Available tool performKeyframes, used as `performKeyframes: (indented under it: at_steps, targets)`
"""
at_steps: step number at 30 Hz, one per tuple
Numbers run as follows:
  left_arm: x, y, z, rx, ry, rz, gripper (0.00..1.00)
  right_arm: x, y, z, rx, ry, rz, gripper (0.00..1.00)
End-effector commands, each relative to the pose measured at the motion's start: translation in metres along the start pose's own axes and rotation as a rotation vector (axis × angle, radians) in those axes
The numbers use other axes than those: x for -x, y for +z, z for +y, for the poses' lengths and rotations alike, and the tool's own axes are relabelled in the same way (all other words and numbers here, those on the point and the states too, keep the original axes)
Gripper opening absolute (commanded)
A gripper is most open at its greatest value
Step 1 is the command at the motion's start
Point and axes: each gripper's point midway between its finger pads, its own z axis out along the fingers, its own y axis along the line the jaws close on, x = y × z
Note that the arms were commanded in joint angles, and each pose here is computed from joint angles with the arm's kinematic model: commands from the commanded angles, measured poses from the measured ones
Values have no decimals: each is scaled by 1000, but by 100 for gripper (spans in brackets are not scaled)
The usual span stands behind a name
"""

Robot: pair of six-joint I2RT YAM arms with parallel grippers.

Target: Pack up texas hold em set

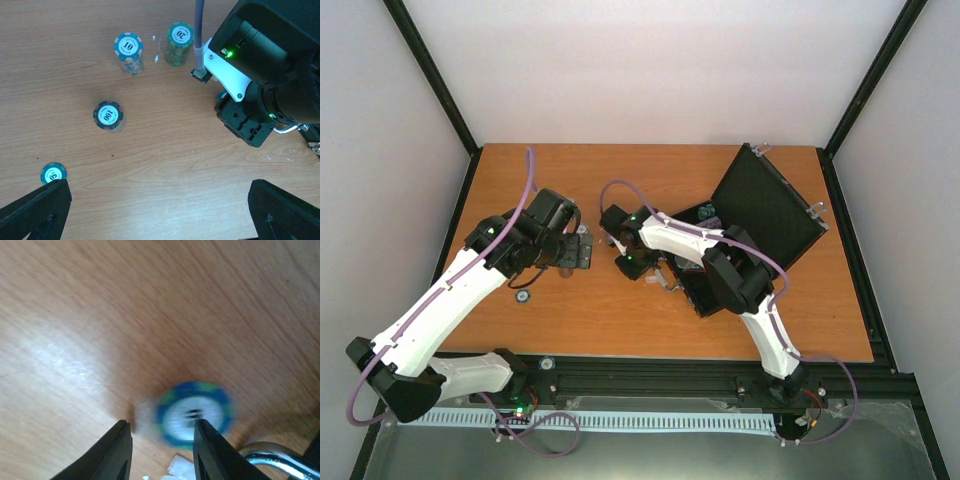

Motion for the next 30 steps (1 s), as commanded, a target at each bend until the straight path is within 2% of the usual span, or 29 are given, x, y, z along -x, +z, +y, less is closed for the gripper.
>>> performKeyframes:
  at_steps: [1,8,14,18,23,30]
  targets:
    - [3,-6,3,1,-14,-29,100,2,-25,8,17,1,-17,31]
    - [3,-6,3,-3,-13,-28,100,13,-58,7,18,8,-79,32]
    - [2,-5,3,-4,-11,-26,100,21,-55,0,-14,-1,-95,68]
    - [0,-6,4,-2,-11,-22,100,23,-35,-7,25,22,-56,80]
    - [-1,-6,5,3,-8,-20,100,21,-11,-18,46,38,-10,84]
    - [0,-6,5,6,-6,-20,100,6,12,-18,64,36,60,86]
